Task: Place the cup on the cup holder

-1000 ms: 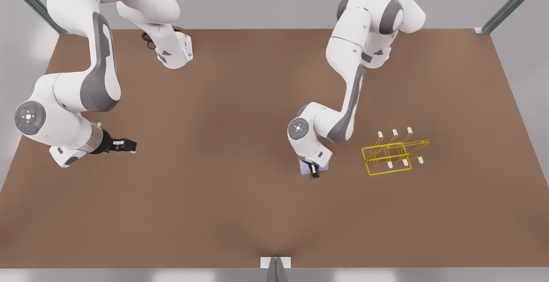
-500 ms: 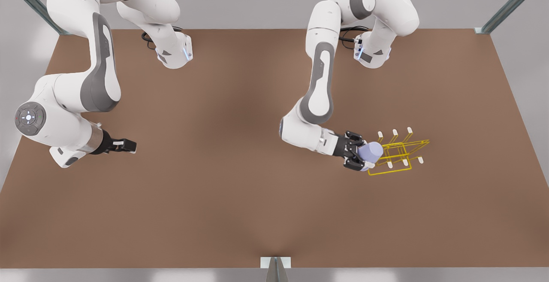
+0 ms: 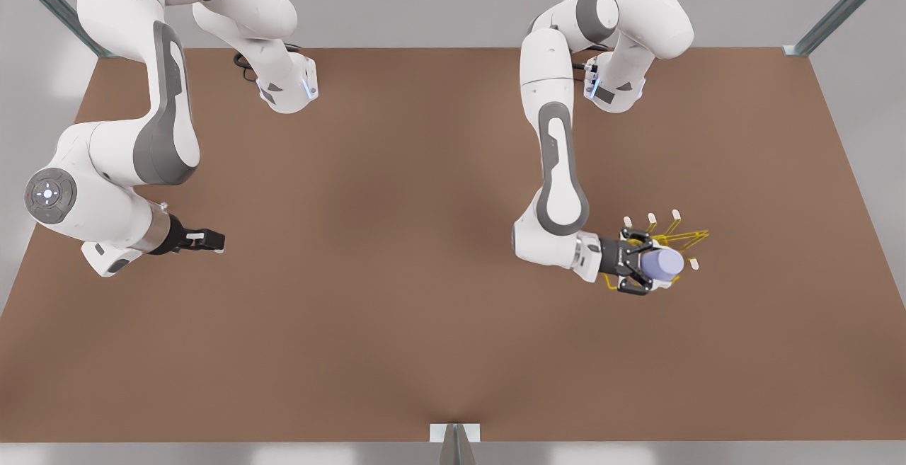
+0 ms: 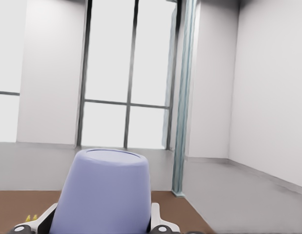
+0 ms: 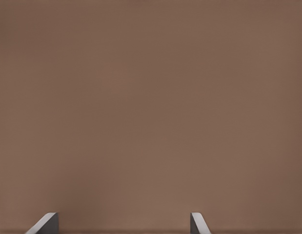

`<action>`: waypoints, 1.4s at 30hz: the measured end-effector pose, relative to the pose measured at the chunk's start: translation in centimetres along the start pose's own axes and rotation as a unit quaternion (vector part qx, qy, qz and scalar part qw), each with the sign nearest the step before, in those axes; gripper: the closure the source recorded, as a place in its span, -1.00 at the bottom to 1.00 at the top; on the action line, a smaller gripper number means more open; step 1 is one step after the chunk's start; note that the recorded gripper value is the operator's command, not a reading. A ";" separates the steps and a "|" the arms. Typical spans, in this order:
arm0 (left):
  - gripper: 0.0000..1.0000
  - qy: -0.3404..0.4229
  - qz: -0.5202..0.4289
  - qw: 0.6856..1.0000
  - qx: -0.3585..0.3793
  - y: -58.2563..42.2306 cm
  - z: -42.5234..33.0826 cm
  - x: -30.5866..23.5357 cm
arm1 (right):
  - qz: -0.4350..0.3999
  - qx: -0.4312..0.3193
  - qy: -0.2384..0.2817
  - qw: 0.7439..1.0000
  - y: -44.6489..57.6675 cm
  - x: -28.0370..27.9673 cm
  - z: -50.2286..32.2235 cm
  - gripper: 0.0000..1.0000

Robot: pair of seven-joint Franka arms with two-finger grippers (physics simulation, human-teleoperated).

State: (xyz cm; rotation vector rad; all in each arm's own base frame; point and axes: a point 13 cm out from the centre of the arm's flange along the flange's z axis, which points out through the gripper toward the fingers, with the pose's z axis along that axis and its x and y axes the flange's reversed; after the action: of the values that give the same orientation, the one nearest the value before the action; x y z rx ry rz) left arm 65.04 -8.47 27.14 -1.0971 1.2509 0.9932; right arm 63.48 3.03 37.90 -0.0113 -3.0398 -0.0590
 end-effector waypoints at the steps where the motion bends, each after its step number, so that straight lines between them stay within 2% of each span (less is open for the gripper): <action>1: -0.46 0.001 0.001 1.000 0.003 -0.4 0.1 0.1 | 0.000 0.000 0.000 1.000 0.0 0.0 0.0 -1.00; 17: -0.49 0.023 0.059 0.998 -0.015 1.5 2.5 5.9 | 0.000 0.007 -0.003 1.000 -0.3 0.0 -0.3 -1.00; 18: -0.54 0.024 0.061 0.998 -0.017 1.6 2.8 6.1 | 0.000 0.007 -0.003 1.000 -0.3 0.0 -0.3 -1.00; 19: -1.00 0.023 0.064 0.998 -0.017 1.6 2.9 6.1 | 0.001 0.007 -0.003 1.000 -0.3 0.0 -0.2 -1.00; 22: -1.00 0.025 0.064 0.997 -0.019 1.7 3.0 6.0 | 0.000 0.007 -0.003 1.000 -0.3 0.0 -0.2 -1.00; 25: -1.00 0.044 0.051 0.998 -0.019 1.4 2.1 4.6 | 0.001 0.008 -0.003 1.000 -0.3 0.0 -0.2 -1.00; 26: -1.00 0.072 0.036 0.997 -0.017 1.0 0.6 2.6 | 0.001 0.008 -0.003 1.000 -0.4 0.0 -0.2 -1.00; 28: -1.00 0.166 -0.018 0.986 -0.014 -0.3 -3.9 -4.8 | 0.002 0.008 -0.003 1.000 -0.4 -0.1 -0.2 -1.00; 30: -1.00 0.282 -0.062 0.957 -0.036 -1.1 -7.3 -12.2 | 0.002 0.008 -0.003 1.000 -0.4 -0.1 -0.2 -1.00; 32: -1.00 0.403 -0.051 0.911 -0.072 0.2 -8.4 -16.0 | 0.002 0.008 -0.003 1.000 -0.4 -0.1 -0.2 -1.00; 34: -1.00 0.534 0.015 0.842 -0.081 2.1 -9.1 -17.2 | 0.003 0.008 -0.003 1.000 -0.5 0.0 -0.2 -1.00; 36: -1.00 0.645 0.112 0.754 -0.050 4.1 -10.0 -16.9 | 0.003 0.008 -0.003 1.000 -0.5 0.0 -0.2 -1.00; 38: -1.00 0.687 0.198 0.699 0.012 6.9 -11.5 -17.0 | 0.003 0.008 -0.002 1.000 -0.6 0.0 -0.2 -1.00; 42: -1.00 0.693 0.298 0.644 0.130 7.8 -12.5 -18.5 | 0.003 0.008 -0.002 1.000 -0.6 0.0 -0.2 -1.00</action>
State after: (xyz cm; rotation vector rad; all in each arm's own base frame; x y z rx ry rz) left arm 53.41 -18.79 45.00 -1.1850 3.0542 0.1587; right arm 63.47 2.42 38.08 -0.0180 -3.0434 -0.0342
